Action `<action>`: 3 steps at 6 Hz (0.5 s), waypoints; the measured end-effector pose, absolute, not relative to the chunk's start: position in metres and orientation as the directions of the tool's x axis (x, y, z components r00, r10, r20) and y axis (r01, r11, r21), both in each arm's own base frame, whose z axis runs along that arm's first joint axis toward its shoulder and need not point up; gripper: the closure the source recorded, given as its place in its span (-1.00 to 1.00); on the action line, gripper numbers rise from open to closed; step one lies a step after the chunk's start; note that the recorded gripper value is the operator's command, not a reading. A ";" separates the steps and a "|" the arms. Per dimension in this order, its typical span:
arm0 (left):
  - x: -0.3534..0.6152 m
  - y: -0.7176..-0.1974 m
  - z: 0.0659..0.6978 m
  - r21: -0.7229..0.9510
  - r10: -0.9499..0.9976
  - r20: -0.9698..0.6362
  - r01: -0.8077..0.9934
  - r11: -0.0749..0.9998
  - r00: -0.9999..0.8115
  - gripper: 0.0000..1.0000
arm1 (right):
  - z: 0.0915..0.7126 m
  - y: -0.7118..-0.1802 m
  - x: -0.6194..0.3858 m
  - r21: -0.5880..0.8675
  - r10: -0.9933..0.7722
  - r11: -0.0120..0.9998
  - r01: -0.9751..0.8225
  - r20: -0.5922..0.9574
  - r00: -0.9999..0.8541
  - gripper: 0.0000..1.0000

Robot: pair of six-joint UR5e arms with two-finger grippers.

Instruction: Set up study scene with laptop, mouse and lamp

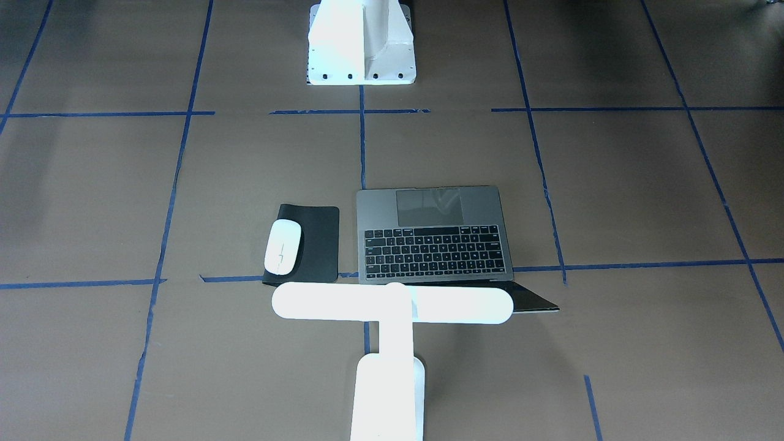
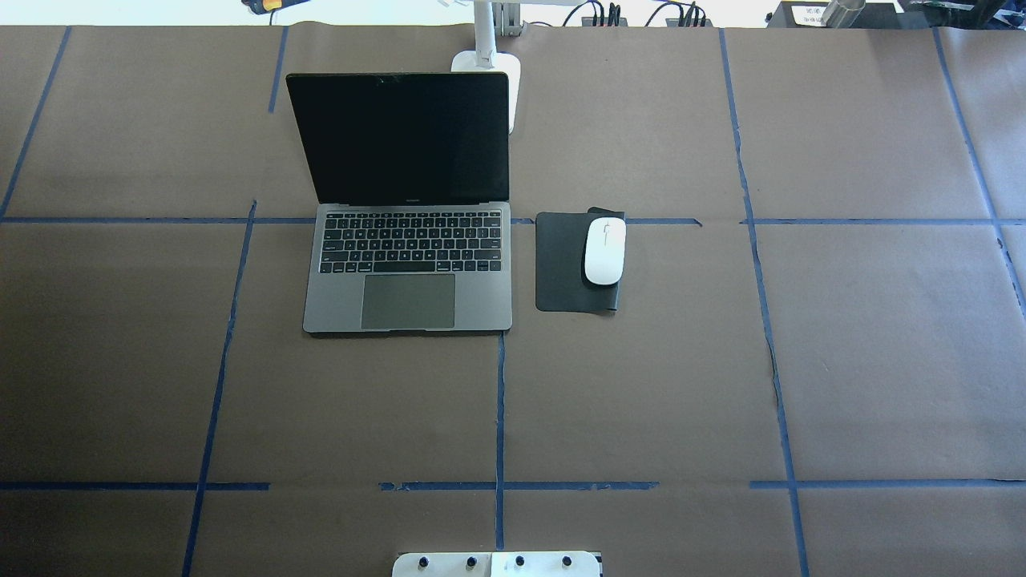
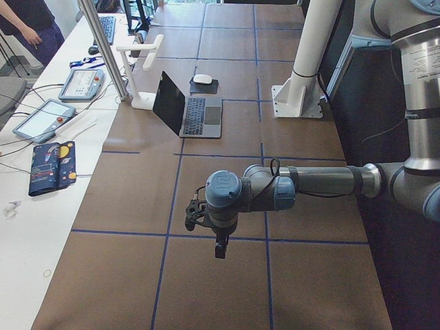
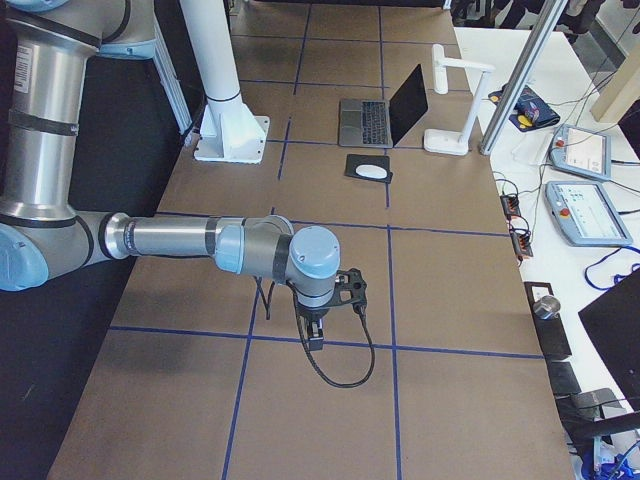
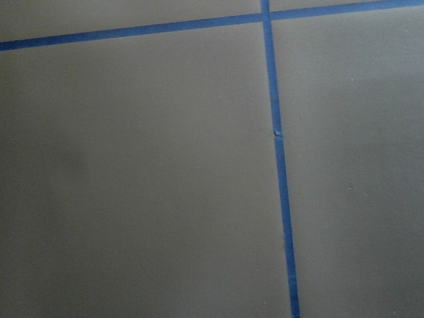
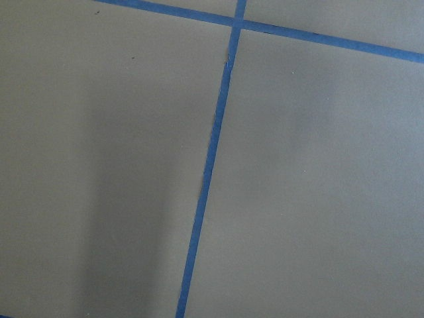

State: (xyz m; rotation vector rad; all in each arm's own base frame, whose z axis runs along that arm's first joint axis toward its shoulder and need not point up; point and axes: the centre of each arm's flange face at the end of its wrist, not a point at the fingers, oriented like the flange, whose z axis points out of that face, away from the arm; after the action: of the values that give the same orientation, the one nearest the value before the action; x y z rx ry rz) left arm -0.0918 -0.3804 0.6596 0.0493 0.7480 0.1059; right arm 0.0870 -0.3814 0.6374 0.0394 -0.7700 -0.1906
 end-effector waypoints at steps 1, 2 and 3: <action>-0.092 -0.380 0.656 0.091 0.121 -0.671 -0.080 0.993 0.732 -1.00 | 0.638 -0.381 0.086 0.104 -0.186 0.982 0.159 0.689 0.700 -1.00; -0.092 -0.381 0.652 0.100 0.128 -0.669 -0.083 0.992 0.732 -1.00 | 0.638 -0.382 0.082 0.103 -0.191 0.981 0.166 0.690 0.698 -1.00; -0.091 -0.379 0.653 0.098 0.129 -0.670 -0.085 0.992 0.731 -1.00 | 0.637 -0.383 0.076 0.104 -0.203 0.978 0.183 0.690 0.695 -1.00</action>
State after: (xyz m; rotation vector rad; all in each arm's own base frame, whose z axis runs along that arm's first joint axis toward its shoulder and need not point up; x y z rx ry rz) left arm -0.0907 -0.3794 0.6530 0.0621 0.7414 0.1174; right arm 0.0759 -0.3833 0.6373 0.0280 -0.7730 -0.2153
